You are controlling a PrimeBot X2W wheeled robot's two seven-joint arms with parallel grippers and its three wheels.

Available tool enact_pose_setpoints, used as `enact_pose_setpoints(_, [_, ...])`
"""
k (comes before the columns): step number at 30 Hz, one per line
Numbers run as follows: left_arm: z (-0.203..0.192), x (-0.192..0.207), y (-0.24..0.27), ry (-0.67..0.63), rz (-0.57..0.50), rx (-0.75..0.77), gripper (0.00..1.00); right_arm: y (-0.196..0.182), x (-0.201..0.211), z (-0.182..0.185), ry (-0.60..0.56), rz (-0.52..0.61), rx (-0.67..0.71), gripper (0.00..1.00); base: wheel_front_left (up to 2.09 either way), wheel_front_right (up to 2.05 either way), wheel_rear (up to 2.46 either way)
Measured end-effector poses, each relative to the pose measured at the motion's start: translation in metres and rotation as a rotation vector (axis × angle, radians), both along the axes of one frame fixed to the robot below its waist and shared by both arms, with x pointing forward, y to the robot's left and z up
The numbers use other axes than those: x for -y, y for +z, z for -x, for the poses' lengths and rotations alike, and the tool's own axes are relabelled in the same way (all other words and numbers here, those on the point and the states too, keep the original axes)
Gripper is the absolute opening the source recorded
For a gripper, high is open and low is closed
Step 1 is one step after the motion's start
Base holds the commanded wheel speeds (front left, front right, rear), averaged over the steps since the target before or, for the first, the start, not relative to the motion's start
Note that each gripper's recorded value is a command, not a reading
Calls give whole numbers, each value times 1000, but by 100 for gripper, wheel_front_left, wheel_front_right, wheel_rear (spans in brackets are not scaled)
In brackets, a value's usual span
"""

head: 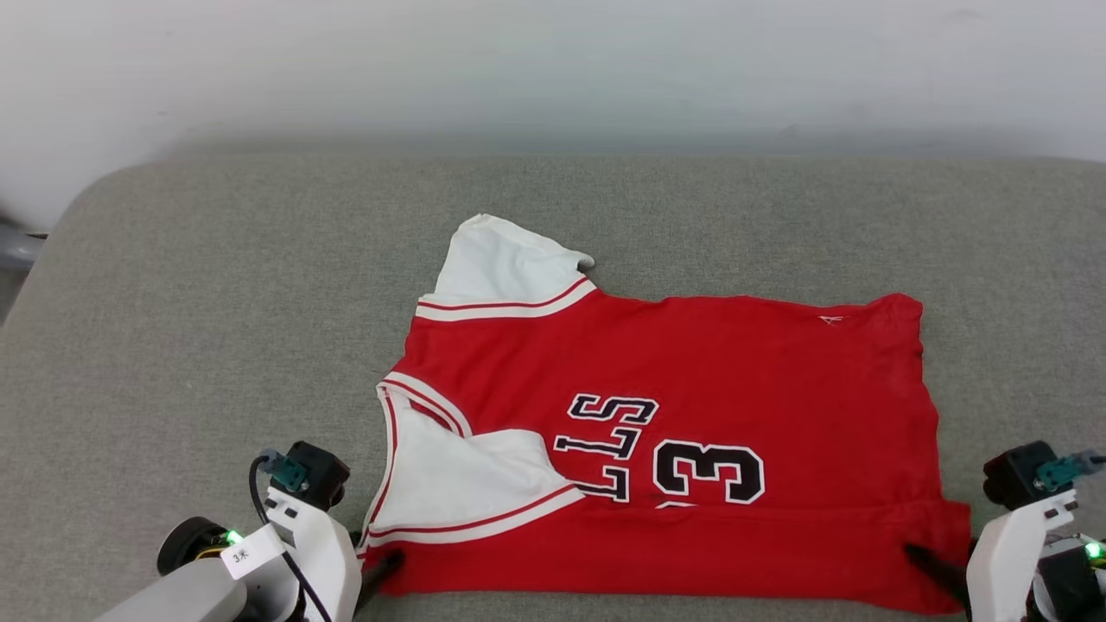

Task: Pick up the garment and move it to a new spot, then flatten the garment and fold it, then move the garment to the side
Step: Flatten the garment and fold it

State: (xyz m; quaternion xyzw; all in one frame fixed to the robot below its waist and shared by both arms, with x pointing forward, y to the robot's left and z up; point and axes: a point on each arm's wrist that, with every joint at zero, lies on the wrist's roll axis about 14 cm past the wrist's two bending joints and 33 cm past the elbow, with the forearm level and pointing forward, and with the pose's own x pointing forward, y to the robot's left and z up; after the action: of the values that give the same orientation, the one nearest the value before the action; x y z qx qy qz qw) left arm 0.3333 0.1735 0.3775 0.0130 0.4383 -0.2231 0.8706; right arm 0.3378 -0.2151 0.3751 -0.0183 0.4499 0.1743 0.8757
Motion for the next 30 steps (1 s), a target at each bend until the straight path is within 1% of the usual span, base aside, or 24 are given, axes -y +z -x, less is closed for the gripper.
enact_pose_setpoints(4, [-7,-8,16,-6,-21,102,100,26,1,-20,-53,-51,166,100,0,0,0])
enact_pose_setpoints(6, [-13,-8,31,-7,-22,175,100,42,5,-29,-84,-72,273,100,0,0,0])
enact_pose_setpoints(8, [-23,-9,50,1,-23,269,100,55,9,-34,-100,-73,358,100,0,0,0])
enact_pose_setpoints(10, [-34,-8,68,12,-18,347,100,70,10,-43,-133,-98,456,100,0,0,0])
enact_pose_setpoints(16, [-69,-1,110,16,9,528,100,115,14,-62,-218,-131,741,100,0,0,0])
enact_pose_setpoints(18, [-85,3,126,12,16,589,100,121,12,-62,-246,-147,789,100,0,0,0])
enact_pose_setpoints(22, [-111,19,141,-16,46,635,100,136,5,-64,-257,-136,898,100,0,0,0])
enact_pose_setpoints(25, [-136,28,154,-41,49,663,100,138,-5,-63,-254,-126,924,100,0,0,0])
enact_pose_setpoints(30, [-180,36,160,-73,37,635,100,142,-16,-66,-250,-123,947,100,0,0,0])
